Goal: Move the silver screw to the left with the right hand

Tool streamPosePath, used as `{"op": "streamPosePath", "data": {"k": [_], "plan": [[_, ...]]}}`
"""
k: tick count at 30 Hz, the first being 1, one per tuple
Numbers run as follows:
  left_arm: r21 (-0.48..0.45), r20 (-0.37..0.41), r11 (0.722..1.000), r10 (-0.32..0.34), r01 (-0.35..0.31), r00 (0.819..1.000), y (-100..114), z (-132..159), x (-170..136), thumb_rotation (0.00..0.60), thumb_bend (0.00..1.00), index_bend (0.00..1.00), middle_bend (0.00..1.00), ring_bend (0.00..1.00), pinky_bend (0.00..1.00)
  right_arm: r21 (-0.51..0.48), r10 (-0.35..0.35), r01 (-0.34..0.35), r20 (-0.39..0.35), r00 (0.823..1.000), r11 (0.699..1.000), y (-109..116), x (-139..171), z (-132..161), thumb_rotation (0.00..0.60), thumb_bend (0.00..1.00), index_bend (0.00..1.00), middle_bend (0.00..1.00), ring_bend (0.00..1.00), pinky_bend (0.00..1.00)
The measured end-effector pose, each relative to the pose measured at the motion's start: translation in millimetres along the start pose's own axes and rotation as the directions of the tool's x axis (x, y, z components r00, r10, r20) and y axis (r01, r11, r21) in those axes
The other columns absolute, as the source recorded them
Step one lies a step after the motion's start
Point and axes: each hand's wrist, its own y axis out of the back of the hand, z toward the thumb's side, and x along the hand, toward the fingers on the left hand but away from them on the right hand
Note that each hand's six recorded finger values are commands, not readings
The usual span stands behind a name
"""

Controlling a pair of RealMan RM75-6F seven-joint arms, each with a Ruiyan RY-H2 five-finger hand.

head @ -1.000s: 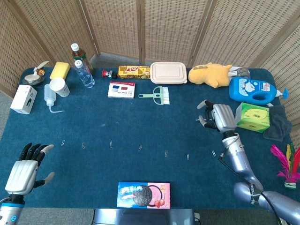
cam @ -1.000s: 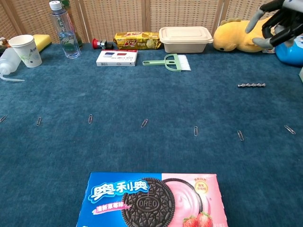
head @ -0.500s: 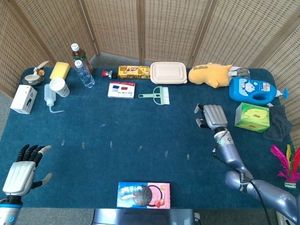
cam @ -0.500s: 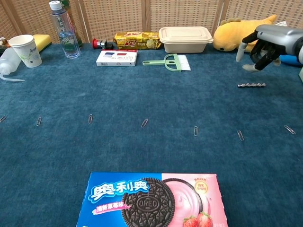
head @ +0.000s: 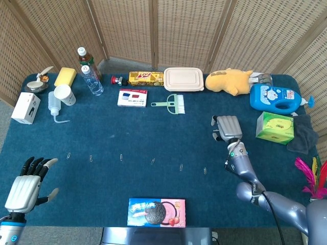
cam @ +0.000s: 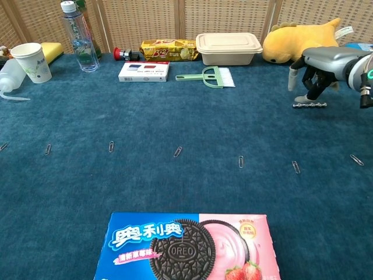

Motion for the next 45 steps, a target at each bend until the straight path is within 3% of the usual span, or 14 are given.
{"op": "streamPosePath", "data": {"k": [6, 20, 39, 45], "plan": [[0.0, -0.004, 1.0, 0.004, -0.004, 1.0, 0.1, -3.1, -0.3, 0.6, 0.39, 0.15, 0.18, 0.11, 0.02, 0.008, -0.009, 0.008, 0.016, 1.0, 1.0, -3.1, -2.6, 4.2, 0.6, 0.32, 0.61, 0.88, 0.93, 0.78], [-0.01, -0.005, 1.0, 0.003, -0.003, 1.0, -3.0, -8.2, 0.0, 0.6, 0.39, 0.15, 0.18, 0.11, 0.02, 0.004, -0.001, 0.001, 0.035, 0.999, 1.0, -6.4, -11.8, 12.3, 0.6, 0.32, 0.52, 0.87, 0.93, 0.78], [-0.018, 0.001, 1.0, 0.002, -0.002, 1.0, -5.1, -8.9, 2.0, 0.6, 0.39, 0.15, 0.18, 0.11, 0.02, 0.043, 0.028, -0.031, 0.057, 0.998, 0.999, -11.3, -18.3, 14.8, 0.6, 0.34, 0.53, 0.87, 0.93, 0.78], [-0.019, 0.002, 1.0, -0.004, 0.004, 1.0, -6.9, -9.3, 3.5, 0.6, 0.4, 0.15, 0.18, 0.11, 0.02, 0.057, 0.021, -0.026, 0.08, 0.997, 0.998, -9.5, -19.8, 10.0, 0.6, 0.39, 0.55, 0.86, 0.91, 0.78]]}}
